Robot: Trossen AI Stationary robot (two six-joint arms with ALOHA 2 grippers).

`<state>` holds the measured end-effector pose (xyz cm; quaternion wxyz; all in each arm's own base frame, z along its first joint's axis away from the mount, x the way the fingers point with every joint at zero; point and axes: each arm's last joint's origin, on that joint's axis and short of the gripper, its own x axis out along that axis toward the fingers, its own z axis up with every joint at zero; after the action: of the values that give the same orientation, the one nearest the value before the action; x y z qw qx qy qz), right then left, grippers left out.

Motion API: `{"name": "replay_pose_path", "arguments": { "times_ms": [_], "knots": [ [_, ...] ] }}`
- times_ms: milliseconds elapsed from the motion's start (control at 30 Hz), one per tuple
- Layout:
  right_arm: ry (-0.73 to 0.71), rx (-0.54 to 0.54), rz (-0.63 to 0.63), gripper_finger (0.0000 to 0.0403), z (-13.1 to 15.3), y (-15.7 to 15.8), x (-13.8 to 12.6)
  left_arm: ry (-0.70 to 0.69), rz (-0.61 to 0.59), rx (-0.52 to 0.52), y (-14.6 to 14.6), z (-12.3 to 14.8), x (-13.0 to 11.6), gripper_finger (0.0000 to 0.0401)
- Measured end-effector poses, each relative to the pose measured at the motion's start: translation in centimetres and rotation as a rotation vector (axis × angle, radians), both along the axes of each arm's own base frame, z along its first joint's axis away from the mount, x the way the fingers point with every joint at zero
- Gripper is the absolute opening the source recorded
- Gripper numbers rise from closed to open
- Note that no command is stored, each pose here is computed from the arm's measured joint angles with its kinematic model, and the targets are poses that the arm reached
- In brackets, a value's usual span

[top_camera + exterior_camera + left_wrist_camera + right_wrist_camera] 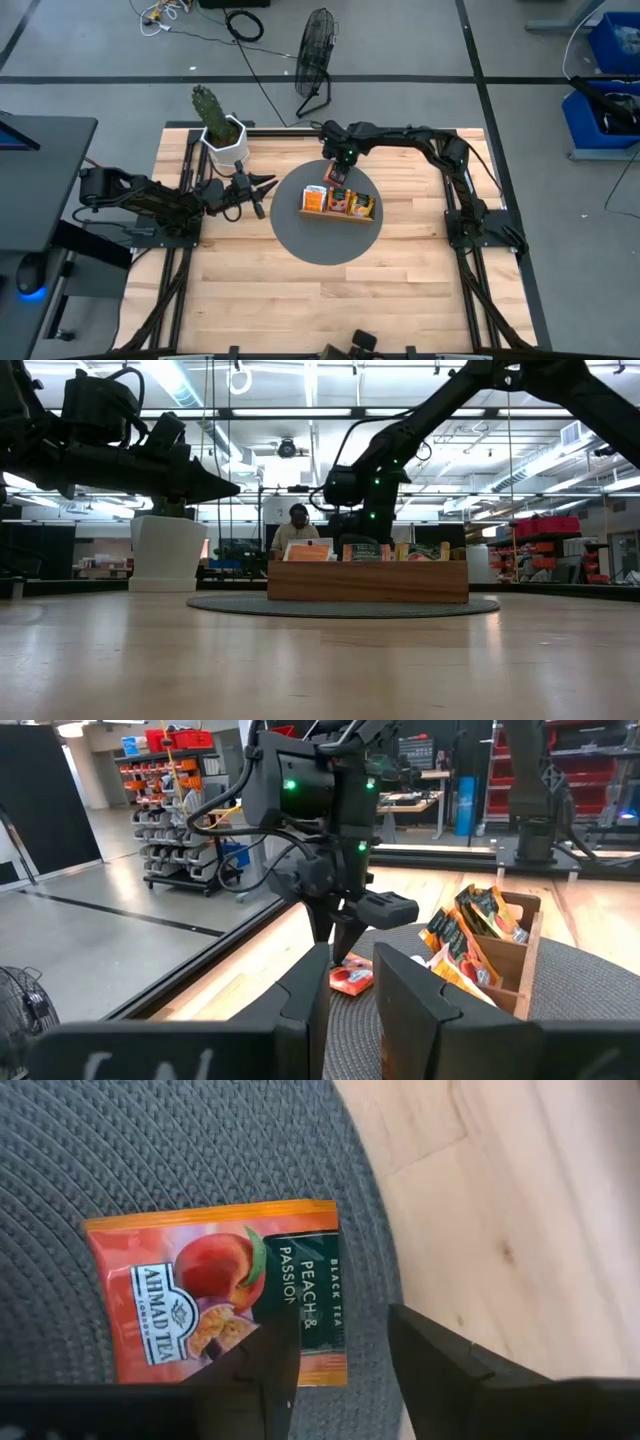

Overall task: Pick & Place Tea
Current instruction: Put the orange tea bag into the middle section of the wooden organizer

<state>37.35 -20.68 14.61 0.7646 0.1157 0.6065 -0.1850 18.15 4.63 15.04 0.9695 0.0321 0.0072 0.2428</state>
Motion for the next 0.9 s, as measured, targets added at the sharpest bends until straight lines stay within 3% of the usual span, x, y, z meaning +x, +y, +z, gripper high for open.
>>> {"name": "replay_pose_path", "arguments": {
  "times_ms": [133,367,667,900],
  "knots": [
    [0.027,-0.064,0.049,0.0133,0.0,0.7,0.5,0.003,0.0,0.005,0.0,0.0,0.0,0.0085],
    [0.008,-0.078,0.102,0.001,0.1,1.5,1.1,0.003,0.0,0.006,0.0,0.0,0.0,0.0085],
    [-0.05,-0.142,0.082,0.0002,2.2,1.3,1.1,0.003,0.0,0.006,0.0,0.0,0.0,0.0085],
    [-0.106,0.07,0.091,0.0009,2.5,1.5,0.4,0.003,0.0,0.007,0.0,0.0,0.0,0.0085]
  ]
}}
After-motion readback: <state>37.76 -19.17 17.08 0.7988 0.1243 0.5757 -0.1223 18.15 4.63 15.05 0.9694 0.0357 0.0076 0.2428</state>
